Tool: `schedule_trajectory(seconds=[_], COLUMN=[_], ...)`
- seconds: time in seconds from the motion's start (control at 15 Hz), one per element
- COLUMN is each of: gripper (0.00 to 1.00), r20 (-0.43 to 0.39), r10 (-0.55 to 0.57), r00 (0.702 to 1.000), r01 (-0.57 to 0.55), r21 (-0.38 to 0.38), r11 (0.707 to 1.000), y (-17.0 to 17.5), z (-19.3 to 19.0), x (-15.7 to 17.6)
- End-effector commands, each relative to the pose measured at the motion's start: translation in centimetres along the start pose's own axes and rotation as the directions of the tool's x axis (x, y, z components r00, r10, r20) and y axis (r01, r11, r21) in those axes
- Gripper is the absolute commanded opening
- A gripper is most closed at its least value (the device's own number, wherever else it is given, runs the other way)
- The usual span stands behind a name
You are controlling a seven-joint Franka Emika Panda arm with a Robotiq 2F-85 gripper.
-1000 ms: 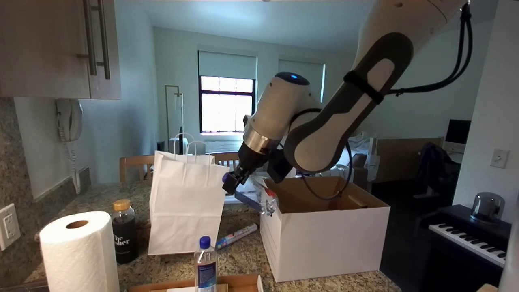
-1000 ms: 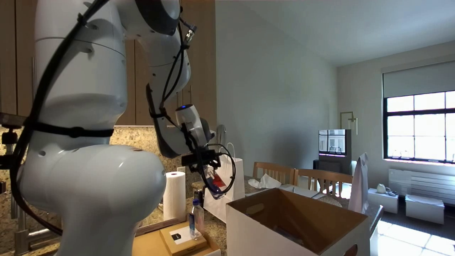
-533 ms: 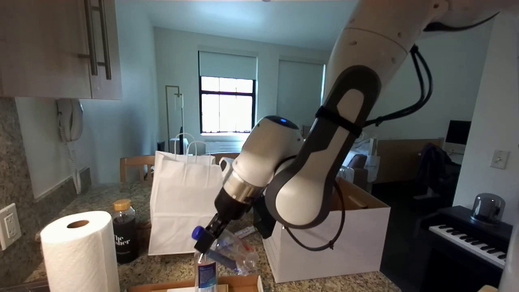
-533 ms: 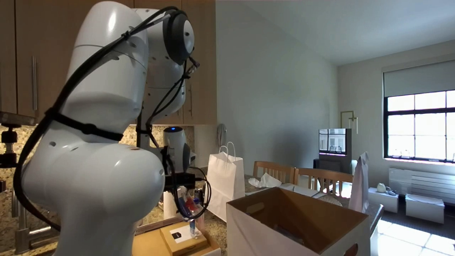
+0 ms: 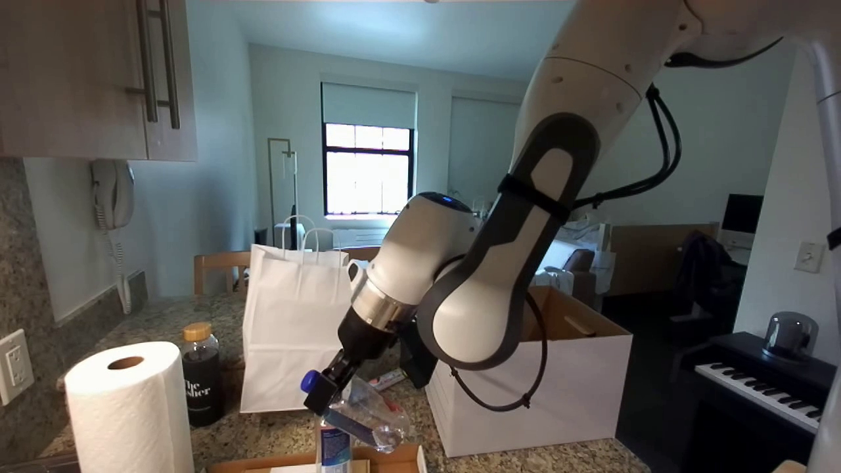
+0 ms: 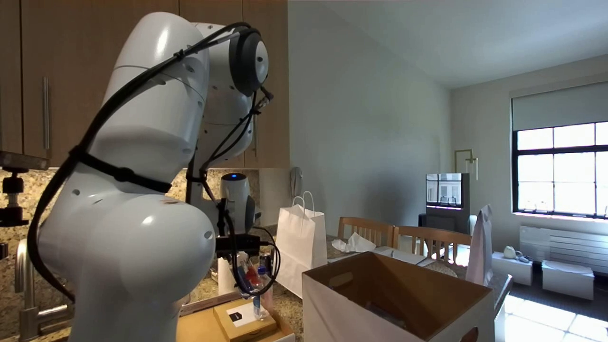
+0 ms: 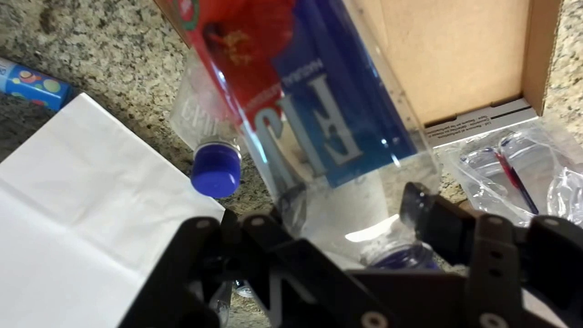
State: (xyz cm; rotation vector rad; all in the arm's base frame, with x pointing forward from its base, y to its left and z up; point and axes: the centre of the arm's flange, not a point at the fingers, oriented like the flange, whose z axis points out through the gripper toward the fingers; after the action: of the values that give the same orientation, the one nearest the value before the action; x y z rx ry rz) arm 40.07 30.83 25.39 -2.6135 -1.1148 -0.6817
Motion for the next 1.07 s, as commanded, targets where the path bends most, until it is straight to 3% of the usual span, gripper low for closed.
schedule_trajectory(seconds=[0.0, 0.33, 0.53, 0.73, 1.0], gripper=[0.34, 0.34, 0.34, 0.34, 0.34], r20=[0.032, 0.004, -0.100, -0.215, -0.263], r10=[-0.002, -0.088, -0.151, -0.220, -0.255], r00=[0.999, 0.996, 0.983, 0.951, 0.931], r01=[-0.001, 0.085, 0.175, 0.285, 0.344], r21=[0.080, 0.245, 0.313, 0.342, 0.393], r11=[0.997, 0.966, 0.933, 0.895, 0.853], y=[0.7, -2.2, -3.7, -5.7, -8.1], z=[1.8, 4.0, 3.8, 3.9, 5.8], x=[-0.2, -1.2, 0.0, 1.4, 3.6])
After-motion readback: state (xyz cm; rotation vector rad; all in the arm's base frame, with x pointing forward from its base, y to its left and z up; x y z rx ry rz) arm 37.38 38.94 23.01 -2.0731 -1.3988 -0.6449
